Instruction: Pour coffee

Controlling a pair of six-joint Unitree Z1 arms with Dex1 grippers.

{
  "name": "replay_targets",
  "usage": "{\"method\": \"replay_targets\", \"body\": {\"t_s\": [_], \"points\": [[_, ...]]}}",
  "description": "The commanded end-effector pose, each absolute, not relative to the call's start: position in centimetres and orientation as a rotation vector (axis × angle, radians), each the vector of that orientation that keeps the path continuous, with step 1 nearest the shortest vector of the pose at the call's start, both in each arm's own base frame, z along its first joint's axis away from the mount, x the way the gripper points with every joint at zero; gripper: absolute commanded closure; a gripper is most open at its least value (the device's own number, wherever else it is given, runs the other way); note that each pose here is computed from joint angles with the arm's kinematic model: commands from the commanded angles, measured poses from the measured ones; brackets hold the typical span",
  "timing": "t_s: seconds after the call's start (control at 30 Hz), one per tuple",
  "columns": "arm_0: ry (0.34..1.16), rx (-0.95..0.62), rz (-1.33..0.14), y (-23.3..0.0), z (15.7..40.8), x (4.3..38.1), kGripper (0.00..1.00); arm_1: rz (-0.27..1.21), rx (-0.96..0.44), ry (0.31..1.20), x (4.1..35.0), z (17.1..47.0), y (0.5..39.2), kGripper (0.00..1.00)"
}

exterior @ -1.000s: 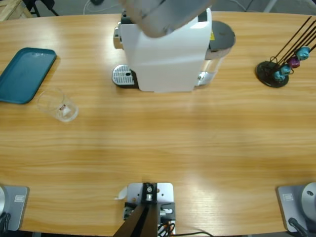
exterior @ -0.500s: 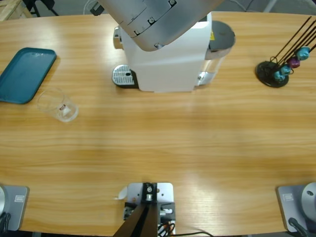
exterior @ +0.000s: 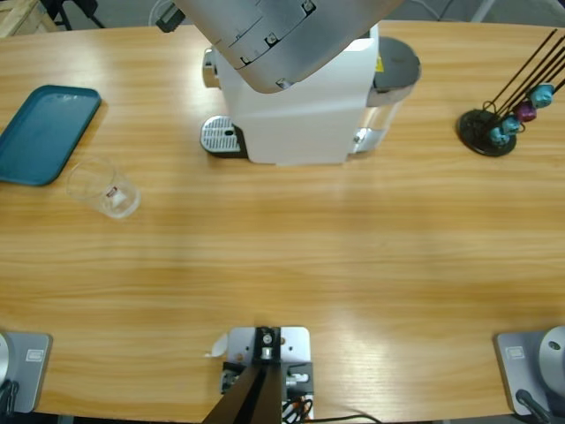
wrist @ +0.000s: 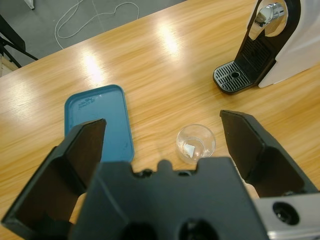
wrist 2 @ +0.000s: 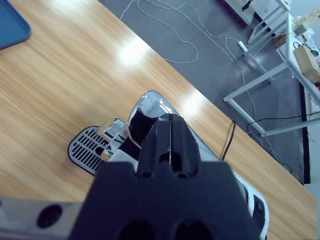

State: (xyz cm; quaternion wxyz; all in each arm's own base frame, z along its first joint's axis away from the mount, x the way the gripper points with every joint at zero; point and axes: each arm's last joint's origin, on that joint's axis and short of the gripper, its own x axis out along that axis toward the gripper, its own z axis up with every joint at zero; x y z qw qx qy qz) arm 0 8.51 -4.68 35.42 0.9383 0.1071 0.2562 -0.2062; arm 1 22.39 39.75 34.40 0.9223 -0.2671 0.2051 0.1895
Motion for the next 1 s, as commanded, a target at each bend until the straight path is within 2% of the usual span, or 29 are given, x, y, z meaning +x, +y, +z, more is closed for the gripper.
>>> {"method": "replay_targets", "body": {"t_s": [0.03, 0.53, 1.0], "points": [[0.56, 0.242, -0.452, -5.0, 34.2, 8.6, 0.013, 0.407, -0.749, 0.616, 23.5, 23.2, 41.8, 1.0], [0.563, 0.243, -0.453, -5.1, 34.2, 8.7, 0.013, 0.412, -0.749, 0.67, 23.4, 20.8, 41.6, 1.0], [0.567, 0.246, -0.457, -5.2, 34.1, 8.8, 0.013, 0.421, -0.747, 0.68, 23.5, 19.7, 41.7, 1.0]]}}
